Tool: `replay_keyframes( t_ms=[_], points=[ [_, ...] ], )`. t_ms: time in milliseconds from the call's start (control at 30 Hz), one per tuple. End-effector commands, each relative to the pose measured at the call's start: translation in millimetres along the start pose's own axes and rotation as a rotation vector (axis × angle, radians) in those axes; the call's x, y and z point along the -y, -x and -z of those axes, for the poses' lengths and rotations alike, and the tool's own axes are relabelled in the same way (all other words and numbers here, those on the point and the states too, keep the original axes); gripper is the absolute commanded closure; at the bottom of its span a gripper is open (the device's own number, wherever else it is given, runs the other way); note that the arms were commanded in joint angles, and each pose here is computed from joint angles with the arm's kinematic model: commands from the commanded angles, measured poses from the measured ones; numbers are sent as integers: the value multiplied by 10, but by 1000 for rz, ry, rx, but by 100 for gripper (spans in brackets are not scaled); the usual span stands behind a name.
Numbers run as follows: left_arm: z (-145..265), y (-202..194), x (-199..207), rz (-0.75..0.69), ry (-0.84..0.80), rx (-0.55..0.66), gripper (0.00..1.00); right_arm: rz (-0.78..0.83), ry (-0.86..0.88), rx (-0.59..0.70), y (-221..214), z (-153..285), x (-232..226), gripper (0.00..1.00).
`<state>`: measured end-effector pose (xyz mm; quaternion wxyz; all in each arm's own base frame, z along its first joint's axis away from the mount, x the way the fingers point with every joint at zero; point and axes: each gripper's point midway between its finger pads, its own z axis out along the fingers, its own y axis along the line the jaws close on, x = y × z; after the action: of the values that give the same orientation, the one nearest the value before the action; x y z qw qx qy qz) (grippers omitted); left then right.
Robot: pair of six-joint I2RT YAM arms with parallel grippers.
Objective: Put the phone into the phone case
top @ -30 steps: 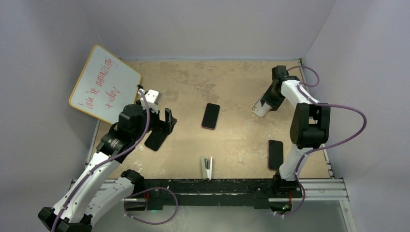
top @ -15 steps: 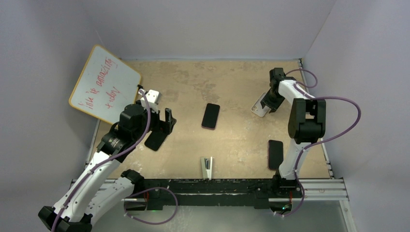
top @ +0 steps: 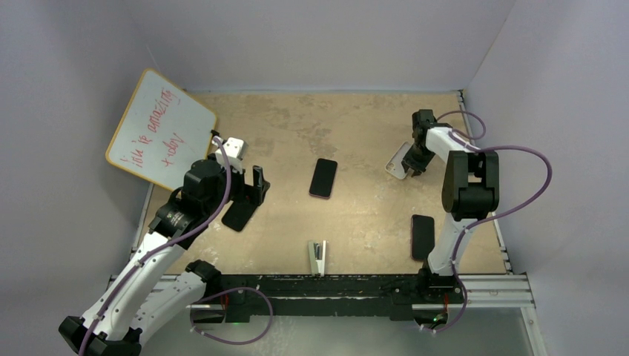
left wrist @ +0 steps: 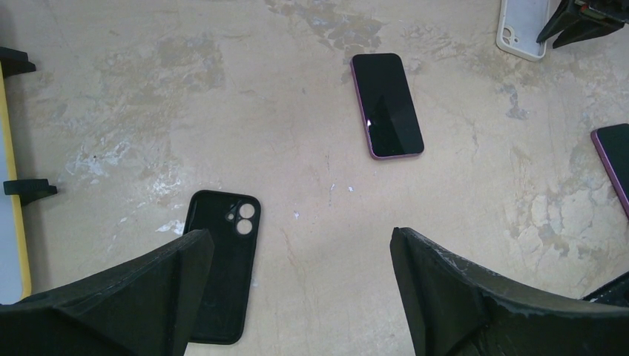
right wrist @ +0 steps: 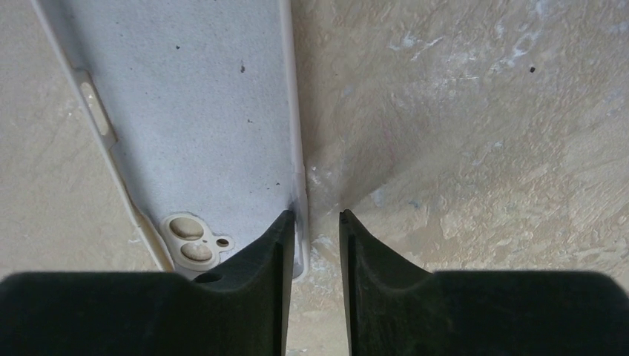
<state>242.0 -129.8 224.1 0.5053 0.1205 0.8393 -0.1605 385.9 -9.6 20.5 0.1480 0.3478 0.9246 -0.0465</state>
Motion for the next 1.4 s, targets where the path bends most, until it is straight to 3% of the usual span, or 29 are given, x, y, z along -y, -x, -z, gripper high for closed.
replay_keyframes(
  t_ms=[0, 200, 533, 900, 1100, 1367],
  points=[
    [14, 57, -1, 5, 7, 19, 6, 25, -7, 24, -10, -5, 3, 74],
    [5, 50, -16, 8, 16, 14, 6, 140, 34, 31, -219, 134, -225, 100],
    [-18, 30, -48, 13, 36, 4, 6, 375, 49, 50, -1003, 500, -369, 100],
    [-51, 8, -58, 13, 44, -12, 8, 499, 114, 16, -1899, 654, -1, 100],
    [-47, 13, -71, 12, 52, -13, 7, 470, 132, 59, -1795, 853, -56, 70],
    [-32, 42, -81, 13, 59, -7, 3, 390, 298, 124, -1720, 1300, -672, 30]
  ],
)
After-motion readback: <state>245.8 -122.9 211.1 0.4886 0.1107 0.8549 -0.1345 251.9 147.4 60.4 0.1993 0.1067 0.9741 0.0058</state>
